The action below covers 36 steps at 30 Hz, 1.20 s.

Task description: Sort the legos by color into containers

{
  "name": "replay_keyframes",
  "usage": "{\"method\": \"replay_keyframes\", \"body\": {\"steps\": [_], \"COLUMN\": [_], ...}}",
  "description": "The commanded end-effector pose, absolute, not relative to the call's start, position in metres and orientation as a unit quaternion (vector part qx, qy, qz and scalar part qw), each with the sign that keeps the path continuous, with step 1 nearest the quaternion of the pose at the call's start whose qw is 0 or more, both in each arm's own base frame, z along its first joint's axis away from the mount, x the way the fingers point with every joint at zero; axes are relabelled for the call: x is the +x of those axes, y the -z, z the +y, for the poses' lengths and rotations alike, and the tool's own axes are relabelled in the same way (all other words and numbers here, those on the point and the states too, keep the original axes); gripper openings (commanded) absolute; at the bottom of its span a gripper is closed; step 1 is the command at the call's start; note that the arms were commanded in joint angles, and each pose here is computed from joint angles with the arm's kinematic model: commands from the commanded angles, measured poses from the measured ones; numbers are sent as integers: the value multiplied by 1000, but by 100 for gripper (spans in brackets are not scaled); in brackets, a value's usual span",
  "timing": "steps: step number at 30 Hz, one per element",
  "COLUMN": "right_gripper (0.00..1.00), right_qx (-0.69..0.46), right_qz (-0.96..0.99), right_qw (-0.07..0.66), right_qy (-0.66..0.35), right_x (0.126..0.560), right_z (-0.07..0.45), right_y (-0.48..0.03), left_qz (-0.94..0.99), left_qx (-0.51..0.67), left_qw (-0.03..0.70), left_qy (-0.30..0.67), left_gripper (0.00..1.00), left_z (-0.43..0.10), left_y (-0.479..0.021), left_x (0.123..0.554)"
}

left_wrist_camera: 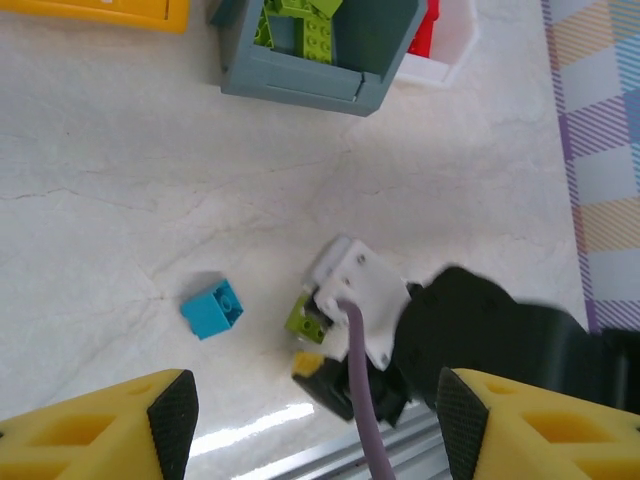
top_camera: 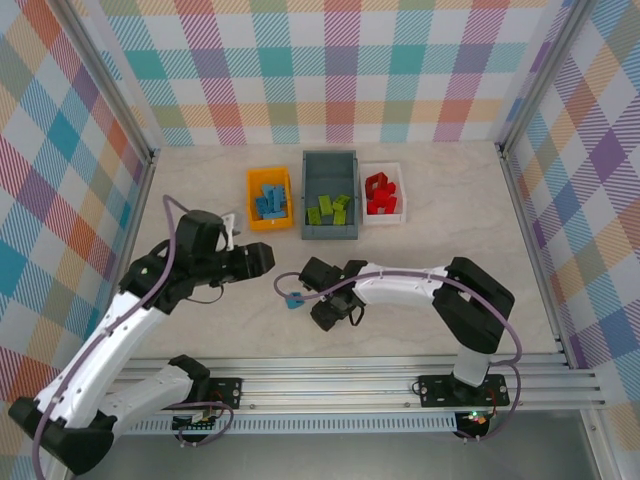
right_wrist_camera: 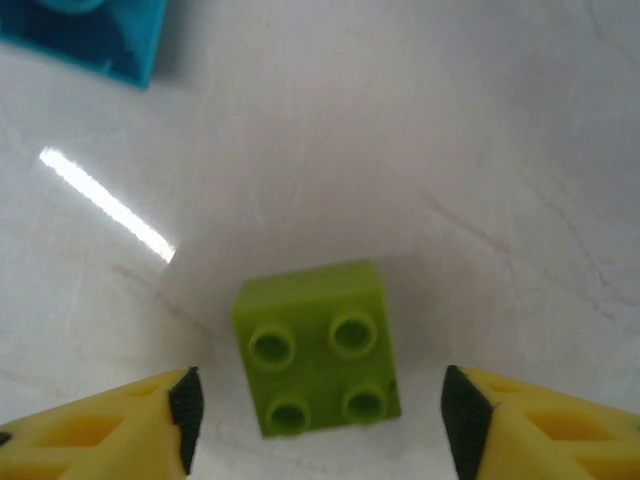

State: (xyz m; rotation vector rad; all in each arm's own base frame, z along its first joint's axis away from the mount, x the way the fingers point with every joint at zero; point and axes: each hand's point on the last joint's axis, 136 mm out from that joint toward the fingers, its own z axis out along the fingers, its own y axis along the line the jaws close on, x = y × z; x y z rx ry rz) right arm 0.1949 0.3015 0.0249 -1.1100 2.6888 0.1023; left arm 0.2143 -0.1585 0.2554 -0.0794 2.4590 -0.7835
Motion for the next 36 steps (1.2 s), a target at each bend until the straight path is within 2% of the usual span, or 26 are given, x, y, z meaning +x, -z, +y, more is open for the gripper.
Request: {"method": "replay_keyframes", "body": {"steps": [1, 5, 10, 15, 19, 24, 29, 36], "right_gripper": [59, 47, 38, 35, 37, 36, 35, 36], "right_qx": [-386, -382, -374, -331, -257, -185, -125, -96], "right_qz": [914, 916, 919, 927, 937, 943, 948, 949], "right_qw": [115, 113, 115, 163, 211, 246, 263, 271], "right_qy": [-40, -45, -46, -70, -102, -124, -126, -131], "right_x": [202, 202, 202, 221, 272, 347, 423, 492], "right_z": [308, 311, 309, 305, 298, 308, 313, 322], "right_y": [-26, -24, -27, -70, -121, -153, -163, -150], "left_qz": [921, 921, 916, 910, 899, 889, 883, 886], "left_qx": [-34, -35, -34, -28, -23, -21, -24, -23], "left_qw": [255, 256, 265, 275, 294, 318, 338, 327], "left_qy": [292, 292, 298, 310, 323, 327, 326, 328], "left_gripper": [66, 66, 66, 66, 67, 67, 67, 67], "left_z": [-152, -152, -155, -159, -166, -174, -180, -189], "left_y": [-252, -253, -261, -273, -288, -300, -302, -289], "left_x": [194, 195, 200, 205, 215, 235, 253, 263]}}
